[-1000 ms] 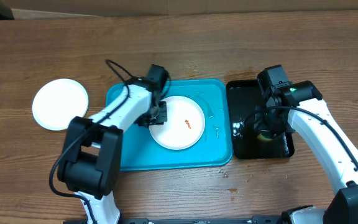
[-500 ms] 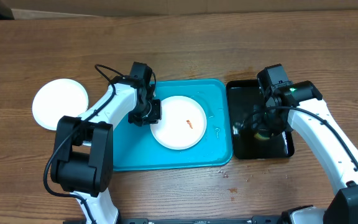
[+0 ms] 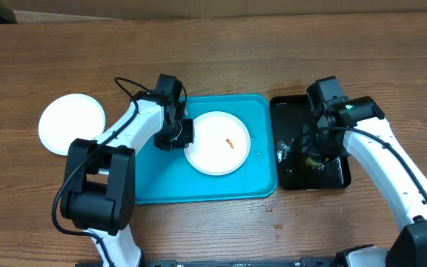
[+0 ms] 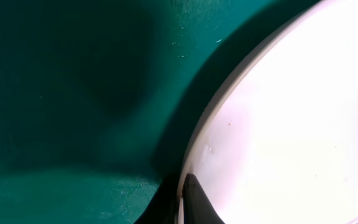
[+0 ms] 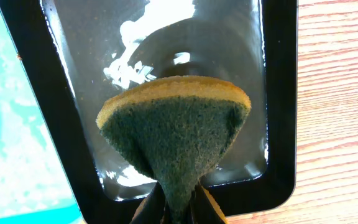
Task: Clean dirty plates on tray and stack at the side
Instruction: 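Rub the sponge in the black tray water with the right gripper, then scrub the white plate with the sponge while left gripper holds rim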
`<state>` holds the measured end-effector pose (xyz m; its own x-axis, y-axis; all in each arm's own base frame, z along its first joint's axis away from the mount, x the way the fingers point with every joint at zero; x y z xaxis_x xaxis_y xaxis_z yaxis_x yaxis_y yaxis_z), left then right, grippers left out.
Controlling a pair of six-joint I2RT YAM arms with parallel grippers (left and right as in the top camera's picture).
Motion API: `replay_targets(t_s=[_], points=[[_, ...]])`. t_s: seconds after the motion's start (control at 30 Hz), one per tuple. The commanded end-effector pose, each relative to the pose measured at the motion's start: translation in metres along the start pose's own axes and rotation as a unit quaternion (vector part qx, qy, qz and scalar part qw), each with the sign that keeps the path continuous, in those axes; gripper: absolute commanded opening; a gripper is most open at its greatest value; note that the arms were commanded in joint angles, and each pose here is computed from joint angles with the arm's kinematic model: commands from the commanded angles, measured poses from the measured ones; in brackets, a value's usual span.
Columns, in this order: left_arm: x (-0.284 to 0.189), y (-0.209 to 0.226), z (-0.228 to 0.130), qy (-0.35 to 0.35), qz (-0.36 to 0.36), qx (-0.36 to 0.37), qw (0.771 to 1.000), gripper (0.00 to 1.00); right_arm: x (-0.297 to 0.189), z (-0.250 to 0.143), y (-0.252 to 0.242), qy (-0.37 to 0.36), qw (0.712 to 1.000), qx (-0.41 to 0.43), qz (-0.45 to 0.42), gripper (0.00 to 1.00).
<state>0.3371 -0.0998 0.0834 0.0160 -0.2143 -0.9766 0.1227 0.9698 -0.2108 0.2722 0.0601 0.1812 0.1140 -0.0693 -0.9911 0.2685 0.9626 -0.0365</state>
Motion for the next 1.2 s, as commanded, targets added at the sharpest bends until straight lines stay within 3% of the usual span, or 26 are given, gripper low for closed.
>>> replay_targets(t_s=[0.0,0.3,0.43,0.5,0.77,1.03,1.17], points=[[0.008,0.002,-0.010,0.019,0.017,0.005,1.000,0.04,-0.017,0.009,0.005,-0.031,0.999,-0.027,0.028,0.04],[0.008,0.002,-0.009,0.018,0.017,0.005,1.000,0.04,-0.050,0.026,0.067,-0.072,0.963,-0.094,0.242,0.04],[0.008,0.002,-0.009,0.018,0.017,0.005,1.000,0.04,-0.044,0.020,0.104,-0.088,0.952,-0.142,0.257,0.04],[0.008,0.002,-0.009,0.018,0.017,0.005,1.000,0.04,-0.028,0.008,0.137,-0.105,0.951,-0.185,0.223,0.04],[0.008,0.002,-0.009,0.017,0.017,0.005,1.000,0.04,0.026,-0.021,0.183,-0.168,0.950,-0.258,0.051,0.04],[0.008,0.002,-0.009,0.017,0.017,0.005,1.000,0.04,0.045,-0.028,0.193,-0.171,0.948,-0.268,0.028,0.04],[0.008,0.002,-0.009,0.018,0.017,0.005,1.000,0.04,0.045,-0.028,0.193,-0.170,0.951,-0.255,0.030,0.18]])
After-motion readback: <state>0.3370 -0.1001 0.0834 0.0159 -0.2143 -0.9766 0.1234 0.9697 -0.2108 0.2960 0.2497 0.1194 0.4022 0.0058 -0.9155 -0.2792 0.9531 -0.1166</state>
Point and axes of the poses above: each gripper's point midway between its finger pads, its own x axis out along the fingers, its own y axis along the line the jaws close on, z = x × y, the point moved 8 cm from there along -x, back along the fingers, and after that the axes turned 9 degrees about x, right-handed, at the moved point
